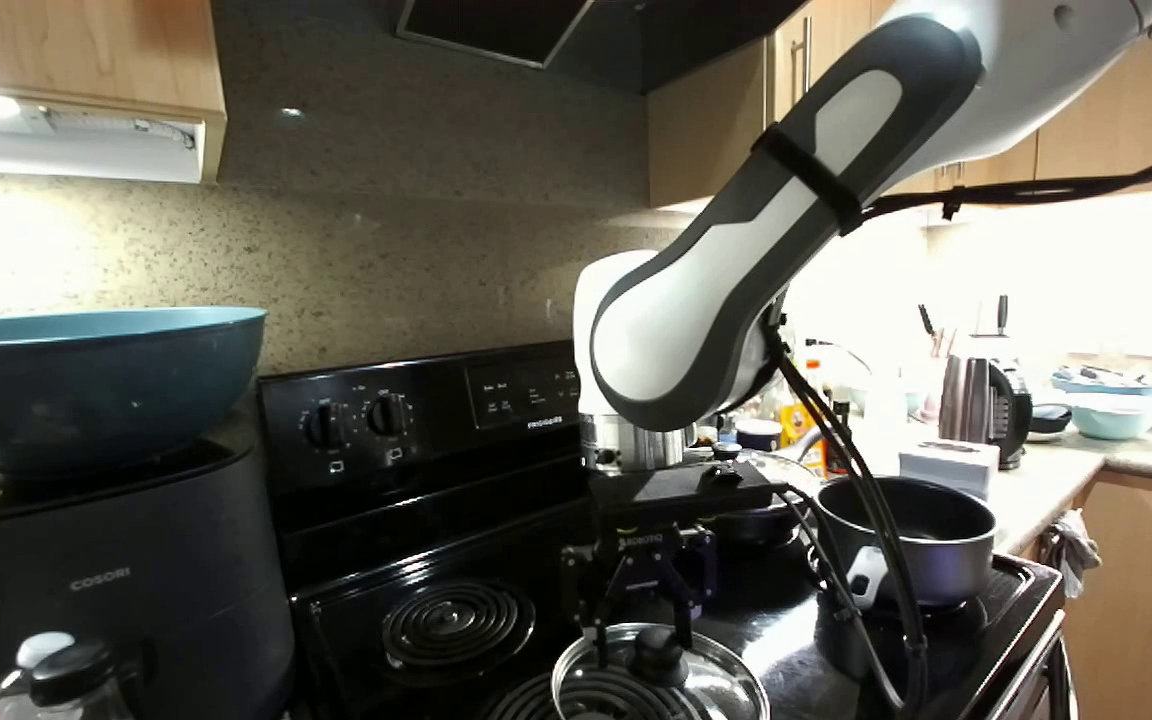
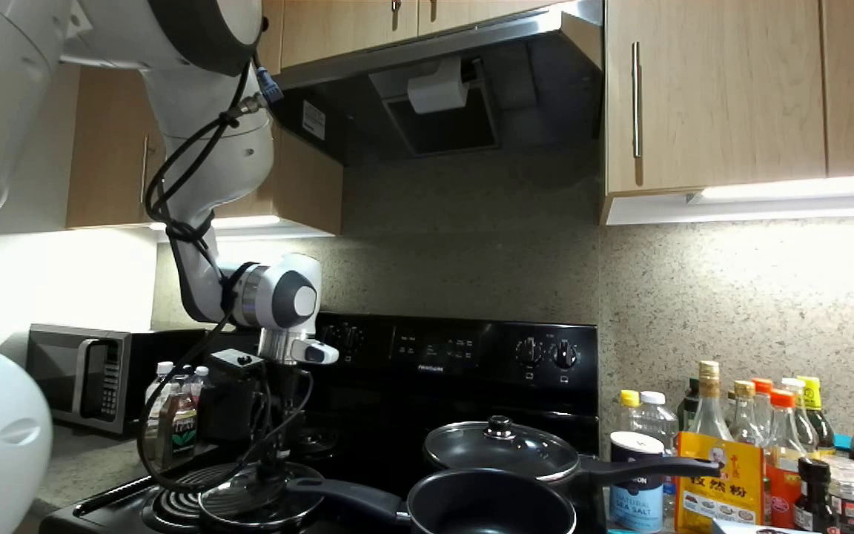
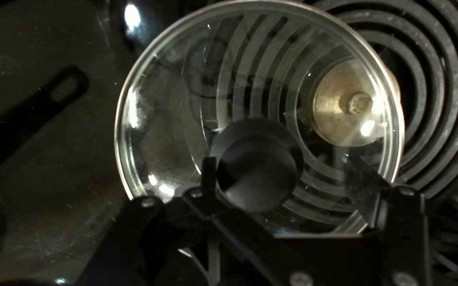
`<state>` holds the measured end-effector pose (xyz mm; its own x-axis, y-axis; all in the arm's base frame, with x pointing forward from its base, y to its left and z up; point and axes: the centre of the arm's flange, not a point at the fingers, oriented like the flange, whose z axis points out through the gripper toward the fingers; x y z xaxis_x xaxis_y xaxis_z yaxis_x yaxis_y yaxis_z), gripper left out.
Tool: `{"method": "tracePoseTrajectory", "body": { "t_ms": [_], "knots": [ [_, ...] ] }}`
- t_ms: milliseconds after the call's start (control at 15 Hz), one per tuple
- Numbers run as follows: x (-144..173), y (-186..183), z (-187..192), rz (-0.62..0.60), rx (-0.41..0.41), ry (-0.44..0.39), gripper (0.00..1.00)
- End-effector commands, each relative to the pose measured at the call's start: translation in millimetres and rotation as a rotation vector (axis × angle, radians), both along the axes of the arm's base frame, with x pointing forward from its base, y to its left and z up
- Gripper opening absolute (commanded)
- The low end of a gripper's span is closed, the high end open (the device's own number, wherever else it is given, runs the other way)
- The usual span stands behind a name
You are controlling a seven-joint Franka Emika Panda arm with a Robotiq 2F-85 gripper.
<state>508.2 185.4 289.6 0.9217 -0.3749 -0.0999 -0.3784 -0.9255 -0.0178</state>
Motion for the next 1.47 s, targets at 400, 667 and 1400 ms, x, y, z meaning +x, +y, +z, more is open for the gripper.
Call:
{"method": "tracePoseTrajectory", "body": {
  "t_ms": [400,667,1400],
  "knots": [
    [-0.2,-12.3,-3.0,-0.04,0.053,-0.007,0.23],
    [-1.5,-13.4,-1.8,-0.046,0.031,-0.007,0.73],
    [-15.7,1.5,4.6,-0.015,0.026,-0.01,1.0]
  ]
}}
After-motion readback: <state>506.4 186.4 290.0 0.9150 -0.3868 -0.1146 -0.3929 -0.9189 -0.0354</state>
